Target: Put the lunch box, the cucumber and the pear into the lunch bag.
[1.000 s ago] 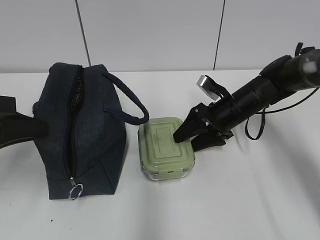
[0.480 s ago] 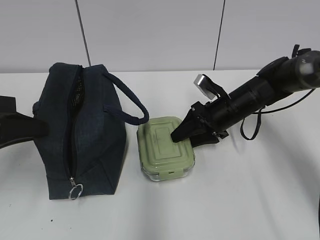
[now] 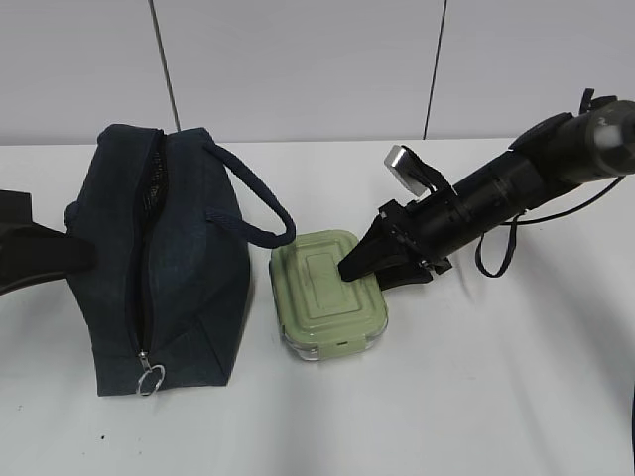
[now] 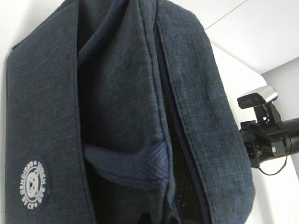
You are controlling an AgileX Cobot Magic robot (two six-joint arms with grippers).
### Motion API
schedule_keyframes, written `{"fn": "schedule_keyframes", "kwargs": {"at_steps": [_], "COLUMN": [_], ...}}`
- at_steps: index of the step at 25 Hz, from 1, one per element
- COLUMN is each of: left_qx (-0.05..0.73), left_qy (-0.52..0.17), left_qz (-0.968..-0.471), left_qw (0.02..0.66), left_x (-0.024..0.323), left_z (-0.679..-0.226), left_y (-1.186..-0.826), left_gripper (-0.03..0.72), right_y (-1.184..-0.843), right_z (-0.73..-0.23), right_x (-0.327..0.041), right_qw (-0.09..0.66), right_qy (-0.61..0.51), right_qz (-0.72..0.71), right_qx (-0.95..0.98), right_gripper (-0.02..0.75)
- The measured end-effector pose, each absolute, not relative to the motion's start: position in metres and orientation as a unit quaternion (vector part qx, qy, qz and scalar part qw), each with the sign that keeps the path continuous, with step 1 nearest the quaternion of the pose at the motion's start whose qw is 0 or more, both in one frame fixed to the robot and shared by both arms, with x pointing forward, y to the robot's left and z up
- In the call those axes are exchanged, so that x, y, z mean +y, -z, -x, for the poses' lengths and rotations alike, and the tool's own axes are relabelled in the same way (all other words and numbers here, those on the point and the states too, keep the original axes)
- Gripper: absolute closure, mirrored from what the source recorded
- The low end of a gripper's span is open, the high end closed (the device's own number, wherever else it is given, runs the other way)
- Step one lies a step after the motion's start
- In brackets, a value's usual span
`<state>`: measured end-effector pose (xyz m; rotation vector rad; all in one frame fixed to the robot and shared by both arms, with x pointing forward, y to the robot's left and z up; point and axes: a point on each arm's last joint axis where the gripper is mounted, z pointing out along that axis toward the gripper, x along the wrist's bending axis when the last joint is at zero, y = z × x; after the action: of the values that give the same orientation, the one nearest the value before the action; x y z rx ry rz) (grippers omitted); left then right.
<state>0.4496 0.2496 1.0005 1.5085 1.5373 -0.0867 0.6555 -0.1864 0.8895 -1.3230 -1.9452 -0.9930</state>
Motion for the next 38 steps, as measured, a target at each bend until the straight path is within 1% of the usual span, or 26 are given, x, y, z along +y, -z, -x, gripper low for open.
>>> {"fn": "schedule_keyframes", "kwargs": {"at_steps": [15,23,32,38], "left_qx": [0.628,0.628,0.628,0.628], "left_qy": [0.035,0.036,0.036,0.036], "left_qz": [-0.617,-0.617,-0.617,-0.617], "left_qw": [0.473,0.473,0.473,0.473], "left_x": [0.250,0.250,0.250,0.250], "left_z": [-0.450,-0.450,-0.450,-0.450], "left_y": [-1.000,-1.000,-1.000,-1.000], "left_gripper": [0.703,0.703,0.703,0.703], "right_y": [-0.891,-0.904,-0.914,-0.934], "right_z": [-0.656,-0.658,-0.667,-0.681], "right_x": [-0.186,-0.194,-0.206,-0.206], "right_qw": [0.289,0.258,0.241,0.223], "right_qy": [0.375,0.379,0.387,0.402], "right_qz": [0.495,0.490,0.503,0.509], "right_qx": [-0.729,-0.741,-0.734,-0.728], "right_gripper": [0.336,0.339,0.340,0.340]}}
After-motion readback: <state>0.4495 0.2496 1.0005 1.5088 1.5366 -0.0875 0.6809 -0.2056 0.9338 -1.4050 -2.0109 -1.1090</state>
